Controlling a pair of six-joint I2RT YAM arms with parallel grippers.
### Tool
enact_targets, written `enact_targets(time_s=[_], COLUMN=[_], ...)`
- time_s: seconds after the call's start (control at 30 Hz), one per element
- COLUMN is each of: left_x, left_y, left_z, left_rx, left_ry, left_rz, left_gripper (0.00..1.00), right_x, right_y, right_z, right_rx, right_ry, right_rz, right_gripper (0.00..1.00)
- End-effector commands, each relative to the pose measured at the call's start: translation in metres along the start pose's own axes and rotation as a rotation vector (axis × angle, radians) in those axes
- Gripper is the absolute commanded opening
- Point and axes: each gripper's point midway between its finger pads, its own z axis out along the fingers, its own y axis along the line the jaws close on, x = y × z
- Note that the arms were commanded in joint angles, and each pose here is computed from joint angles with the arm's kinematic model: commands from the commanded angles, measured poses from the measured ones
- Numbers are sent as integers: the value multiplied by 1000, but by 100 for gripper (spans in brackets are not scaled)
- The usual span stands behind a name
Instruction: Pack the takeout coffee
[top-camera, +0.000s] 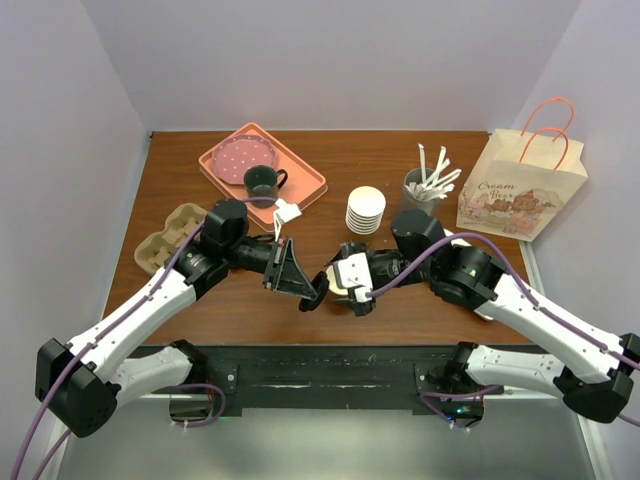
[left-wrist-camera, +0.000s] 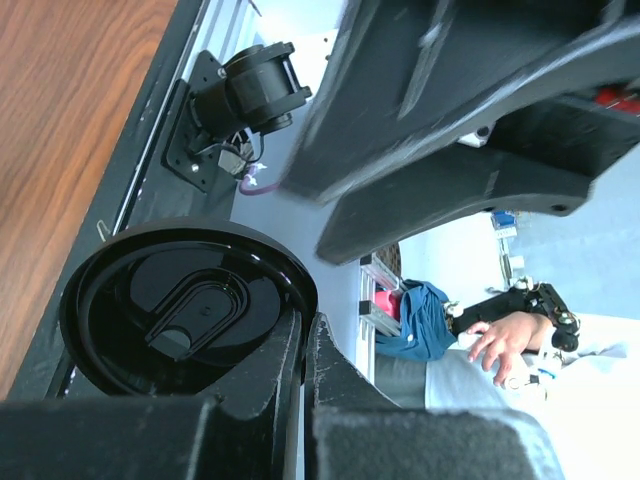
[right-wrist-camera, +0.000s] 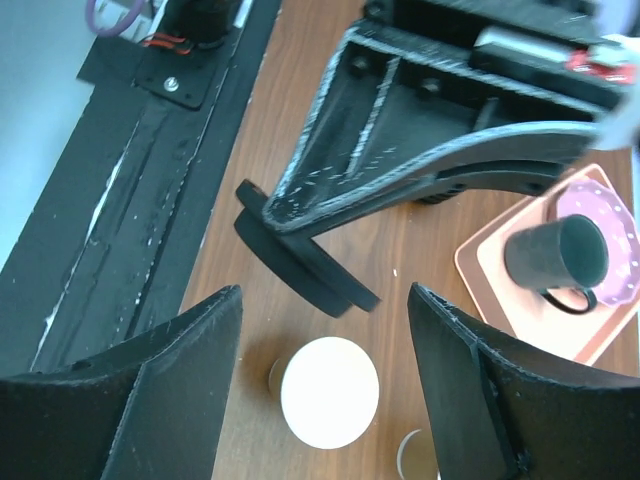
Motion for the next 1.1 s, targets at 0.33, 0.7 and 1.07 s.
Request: enact_targets(time_s=[0.33,0.7,1.07], left_x=[-4,-10,-83], left_y=[-32,-33,33], left_z=[2,6,-21], left_rx=[99,121,-218], left_ry=[68,74,-137], left_rz=[-10,-28,6], left_gripper=[0,0,54], right_x=[14,16,-5], right_y=[15,27,47], right_z=[20,25,21], right_rx=[-92,-141,-189], right_ry=[-14,-8,-94], right_rz=[-120,-145,98], right_gripper=[62,31,2])
